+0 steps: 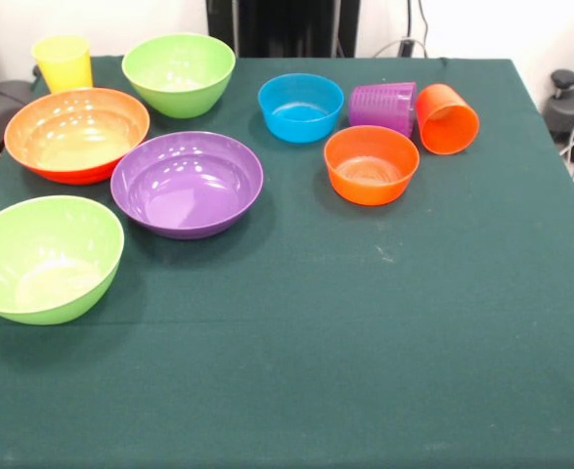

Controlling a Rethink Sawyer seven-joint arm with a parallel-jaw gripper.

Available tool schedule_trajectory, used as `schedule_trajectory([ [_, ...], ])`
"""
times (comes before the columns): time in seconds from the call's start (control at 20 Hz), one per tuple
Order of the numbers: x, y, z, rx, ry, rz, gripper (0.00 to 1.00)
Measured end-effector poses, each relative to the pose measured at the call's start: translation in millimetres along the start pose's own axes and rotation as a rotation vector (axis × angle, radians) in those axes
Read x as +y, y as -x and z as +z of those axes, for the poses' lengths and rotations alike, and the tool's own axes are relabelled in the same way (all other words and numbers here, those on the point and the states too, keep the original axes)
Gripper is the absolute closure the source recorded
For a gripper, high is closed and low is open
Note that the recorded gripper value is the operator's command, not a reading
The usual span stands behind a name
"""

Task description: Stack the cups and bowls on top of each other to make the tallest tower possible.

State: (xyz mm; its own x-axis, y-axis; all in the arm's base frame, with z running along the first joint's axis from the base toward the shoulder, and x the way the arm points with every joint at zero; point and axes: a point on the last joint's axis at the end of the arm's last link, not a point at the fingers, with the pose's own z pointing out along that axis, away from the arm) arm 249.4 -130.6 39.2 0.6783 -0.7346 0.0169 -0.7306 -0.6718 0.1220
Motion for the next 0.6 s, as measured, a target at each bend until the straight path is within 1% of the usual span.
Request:
schedule_trajectory([
  [0.1,9,-1.6,2,-0.007,-0.002,0.026,0.0],
  [0.15,17,-2.1,4,-0.016,-0.003,0.052,0.0],
  [0.25,28,-2.5,8,-0.025,-0.002,0.079,0.0],
  [0.3,30,-2.5,8,-0.026,-0.002,0.082,0.0],
  [0.35,36,-1.8,11,-0.032,-0.002,0.09,0.0],
  [0.5,43,0.2,14,-0.041,-0.003,0.098,0.0],
  [0.6,46,2.3,16,-0.047,-0.003,0.092,0.0],
])
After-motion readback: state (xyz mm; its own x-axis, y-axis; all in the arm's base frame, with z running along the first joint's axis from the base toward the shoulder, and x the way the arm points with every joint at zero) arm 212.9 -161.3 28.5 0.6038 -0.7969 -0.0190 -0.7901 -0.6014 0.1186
